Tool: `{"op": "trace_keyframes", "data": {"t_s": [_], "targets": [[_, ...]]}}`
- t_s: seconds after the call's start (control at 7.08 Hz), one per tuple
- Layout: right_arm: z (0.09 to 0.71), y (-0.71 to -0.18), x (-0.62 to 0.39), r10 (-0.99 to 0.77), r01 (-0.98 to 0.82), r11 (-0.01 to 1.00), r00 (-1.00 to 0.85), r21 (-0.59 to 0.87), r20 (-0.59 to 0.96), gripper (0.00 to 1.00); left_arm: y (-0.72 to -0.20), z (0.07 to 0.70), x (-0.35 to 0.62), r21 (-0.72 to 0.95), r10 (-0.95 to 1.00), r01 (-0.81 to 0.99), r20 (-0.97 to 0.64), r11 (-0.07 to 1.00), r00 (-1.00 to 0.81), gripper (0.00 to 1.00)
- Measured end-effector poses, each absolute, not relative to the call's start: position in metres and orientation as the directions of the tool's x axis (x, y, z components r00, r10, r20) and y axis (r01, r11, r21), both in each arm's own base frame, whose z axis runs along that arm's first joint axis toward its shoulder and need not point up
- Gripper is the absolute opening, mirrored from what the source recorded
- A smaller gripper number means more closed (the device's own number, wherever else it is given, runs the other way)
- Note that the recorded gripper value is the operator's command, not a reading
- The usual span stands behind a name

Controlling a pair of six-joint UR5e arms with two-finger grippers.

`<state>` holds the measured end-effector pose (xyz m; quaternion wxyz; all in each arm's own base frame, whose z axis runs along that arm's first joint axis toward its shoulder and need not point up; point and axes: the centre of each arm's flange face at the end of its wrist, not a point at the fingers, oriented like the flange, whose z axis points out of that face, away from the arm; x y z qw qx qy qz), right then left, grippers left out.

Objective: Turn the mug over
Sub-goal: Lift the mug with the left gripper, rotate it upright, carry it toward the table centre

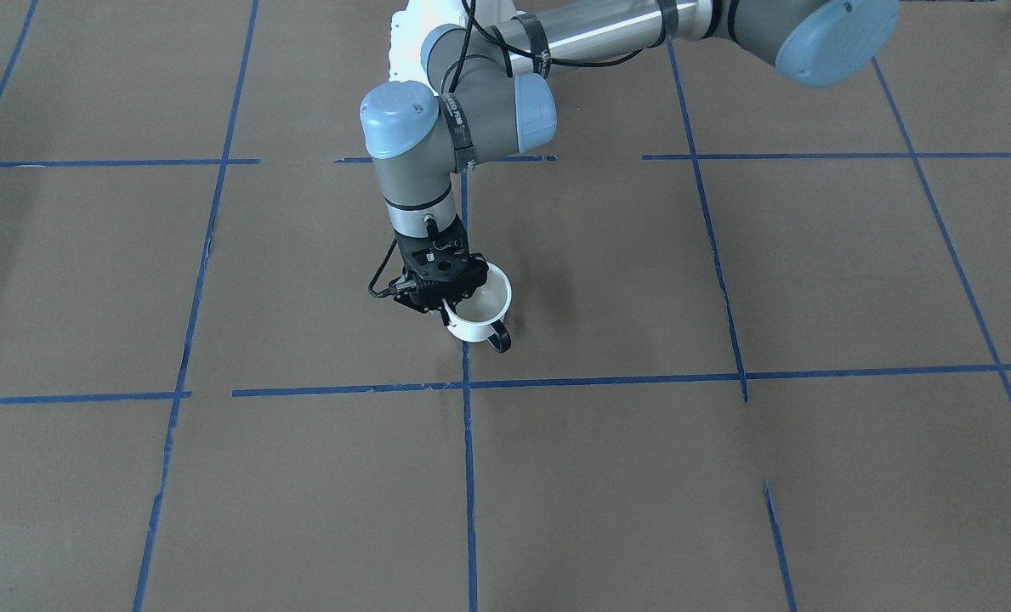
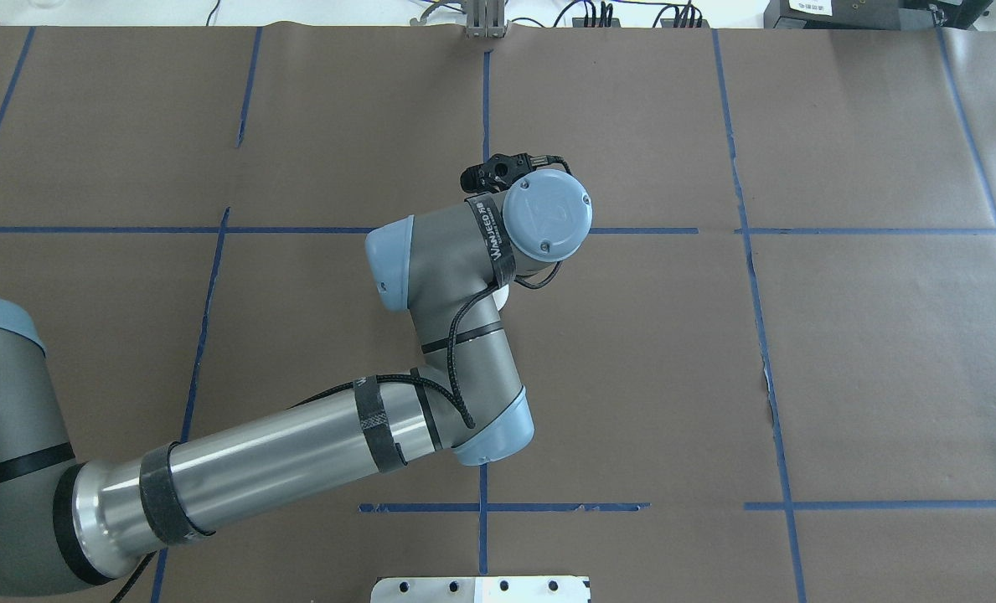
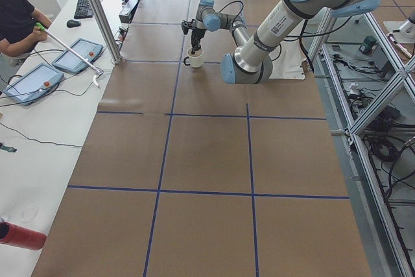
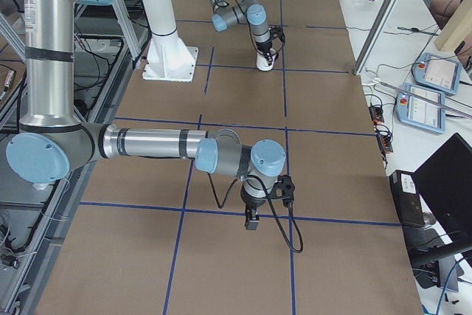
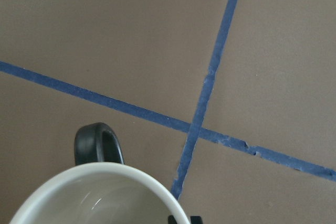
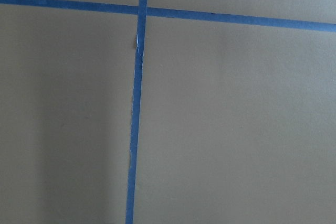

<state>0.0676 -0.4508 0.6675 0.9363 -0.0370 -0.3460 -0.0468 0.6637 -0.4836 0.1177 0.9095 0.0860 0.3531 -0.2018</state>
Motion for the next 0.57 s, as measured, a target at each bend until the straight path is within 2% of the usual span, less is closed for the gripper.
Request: {"op": "trace_keyframes", "data": {"t_s": [0.42, 0.57], "targets": [[0.6675, -0.4508, 0.0676, -0.062, 0.113, 0.993, 0.756, -0.037, 0.651, 1.0, -0.4779, 0.1107, 0.6687, 0.02, -0.298, 0.423, -0.681, 0.906, 0.669, 0.03], [0.6676, -0.4508, 0.0676, -0.062, 0.113, 0.993, 0.756, -0.037, 0.651, 1.0, -0.4759, 0.1113, 0.6704, 0.021, -0.296, 0.422, -0.681, 0.907, 0.67, 0.36]]}}
